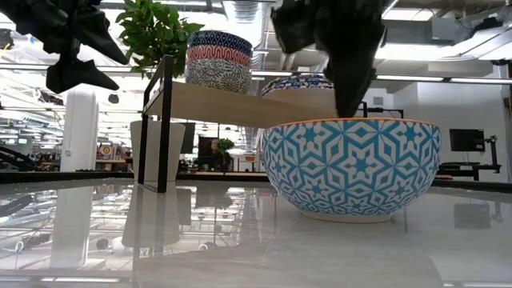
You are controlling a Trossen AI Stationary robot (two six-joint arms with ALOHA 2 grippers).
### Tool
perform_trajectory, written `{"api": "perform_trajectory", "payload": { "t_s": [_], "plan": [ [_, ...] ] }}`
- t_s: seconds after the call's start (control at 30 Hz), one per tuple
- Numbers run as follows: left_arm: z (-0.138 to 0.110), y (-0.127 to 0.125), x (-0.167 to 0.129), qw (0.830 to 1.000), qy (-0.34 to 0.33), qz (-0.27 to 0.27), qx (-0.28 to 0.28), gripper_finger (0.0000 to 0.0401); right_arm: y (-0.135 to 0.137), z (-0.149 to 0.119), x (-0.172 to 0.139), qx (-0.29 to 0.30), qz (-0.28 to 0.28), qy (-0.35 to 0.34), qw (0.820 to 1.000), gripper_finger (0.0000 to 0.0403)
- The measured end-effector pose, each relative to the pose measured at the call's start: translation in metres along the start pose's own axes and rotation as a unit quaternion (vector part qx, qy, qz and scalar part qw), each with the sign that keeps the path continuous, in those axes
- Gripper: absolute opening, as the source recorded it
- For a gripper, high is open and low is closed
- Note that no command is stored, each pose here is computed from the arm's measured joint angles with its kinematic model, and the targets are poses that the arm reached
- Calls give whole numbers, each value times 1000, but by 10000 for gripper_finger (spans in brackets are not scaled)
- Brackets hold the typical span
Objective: Place and stack bowls onto a shelf
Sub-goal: Stack the orange bowl on top of the yellow bowl on the shelf
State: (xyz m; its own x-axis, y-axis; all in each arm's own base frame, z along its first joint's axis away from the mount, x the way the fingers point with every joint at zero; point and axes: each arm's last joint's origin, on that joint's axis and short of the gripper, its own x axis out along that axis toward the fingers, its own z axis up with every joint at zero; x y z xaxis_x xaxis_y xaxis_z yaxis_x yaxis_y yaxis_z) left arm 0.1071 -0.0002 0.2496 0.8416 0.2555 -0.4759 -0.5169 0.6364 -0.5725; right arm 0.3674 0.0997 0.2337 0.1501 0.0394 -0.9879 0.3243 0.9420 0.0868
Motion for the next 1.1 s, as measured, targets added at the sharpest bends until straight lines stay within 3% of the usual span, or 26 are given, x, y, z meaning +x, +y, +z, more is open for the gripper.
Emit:
{"api": "perform_trajectory", "payload": {
  "t_s": [0.5,0.63,0.83,1.0,1.1],
  "plan": [
    [-2,2,0,1000,18,4,6,246,-6,-12,54,31,46,-7,998,238],
    [-2,2,0,1000,18,4,9,246,-7,-13,55,36,47,-4,998,182],
    [-2,2,0,1000,18,5,9,246,-6,-13,55,37,57,2,998,35],
    [-3,2,0,1000,19,6,10,246,-4,-11,52,40,67,1,997,36],
    [-4,4,0,1000,24,14,13,246,-3,-8,35,40,79,5,996,36]
  ]
}}
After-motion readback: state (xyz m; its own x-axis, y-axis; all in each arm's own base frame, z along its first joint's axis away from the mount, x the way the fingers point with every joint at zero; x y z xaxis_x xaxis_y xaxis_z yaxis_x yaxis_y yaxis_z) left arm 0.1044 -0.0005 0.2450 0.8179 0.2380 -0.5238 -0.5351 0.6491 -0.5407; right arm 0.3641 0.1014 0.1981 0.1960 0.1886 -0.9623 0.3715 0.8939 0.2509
